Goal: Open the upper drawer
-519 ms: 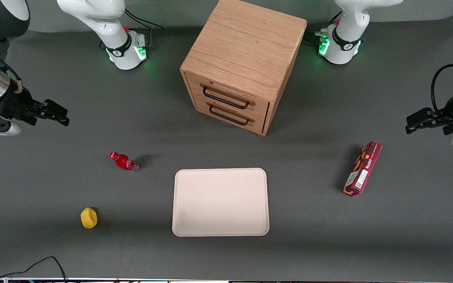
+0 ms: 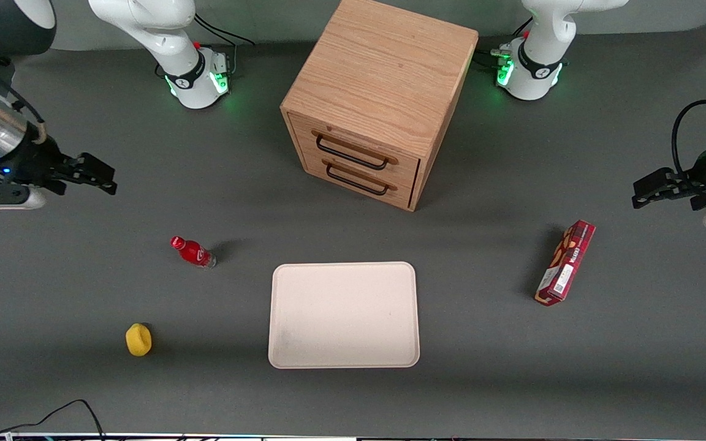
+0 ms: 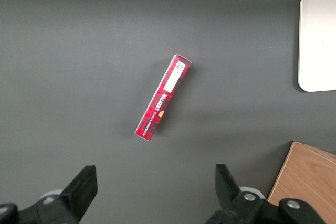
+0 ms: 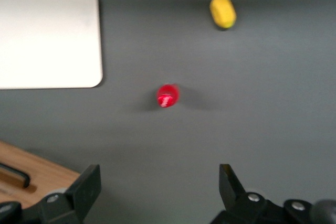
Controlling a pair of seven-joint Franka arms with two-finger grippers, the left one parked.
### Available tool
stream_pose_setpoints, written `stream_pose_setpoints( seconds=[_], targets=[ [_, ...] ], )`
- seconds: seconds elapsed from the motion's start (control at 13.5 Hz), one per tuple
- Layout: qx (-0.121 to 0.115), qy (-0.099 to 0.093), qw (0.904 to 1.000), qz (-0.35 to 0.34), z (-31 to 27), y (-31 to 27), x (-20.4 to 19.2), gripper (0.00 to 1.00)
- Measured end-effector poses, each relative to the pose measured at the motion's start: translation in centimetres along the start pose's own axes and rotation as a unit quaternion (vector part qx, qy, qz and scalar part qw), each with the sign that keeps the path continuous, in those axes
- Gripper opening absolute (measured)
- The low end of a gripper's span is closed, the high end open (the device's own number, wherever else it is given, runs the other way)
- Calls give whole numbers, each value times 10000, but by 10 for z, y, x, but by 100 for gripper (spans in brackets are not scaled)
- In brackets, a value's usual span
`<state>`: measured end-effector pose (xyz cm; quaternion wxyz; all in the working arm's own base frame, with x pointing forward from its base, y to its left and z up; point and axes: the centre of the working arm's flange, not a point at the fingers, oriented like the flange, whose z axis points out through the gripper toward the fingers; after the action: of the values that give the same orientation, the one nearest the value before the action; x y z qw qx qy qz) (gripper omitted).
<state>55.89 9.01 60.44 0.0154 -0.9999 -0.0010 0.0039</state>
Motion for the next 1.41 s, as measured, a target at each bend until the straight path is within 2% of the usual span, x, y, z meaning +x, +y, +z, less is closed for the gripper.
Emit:
stream_pose_setpoints(
  seconds=[0.15, 0.3, 0.52, 0.59, 0.74, 0.89, 0.96, 1.19, 1.41],
  targets=[
    [261, -125, 9974, -660, 13, -52, -3, 100],
    [419, -176, 9889, -1416, 30, -109, -7, 100],
    [805, 27, 9715, -2227, 54, -192, -12, 100],
    [951, 101, 9621, -2554, 65, -214, -13, 100],
    [1199, 191, 9339, -3364, 89, -248, -11, 100],
    [1366, 98, 9018, -4100, 117, -270, -10, 100],
    [1457, 19, 8894, -4332, 128, -280, -13, 100],
    [1715, -225, 8715, -4590, 146, -314, -34, 100],
    [1731, -479, 8615, -4750, 169, -334, -53, 100]
  ],
)
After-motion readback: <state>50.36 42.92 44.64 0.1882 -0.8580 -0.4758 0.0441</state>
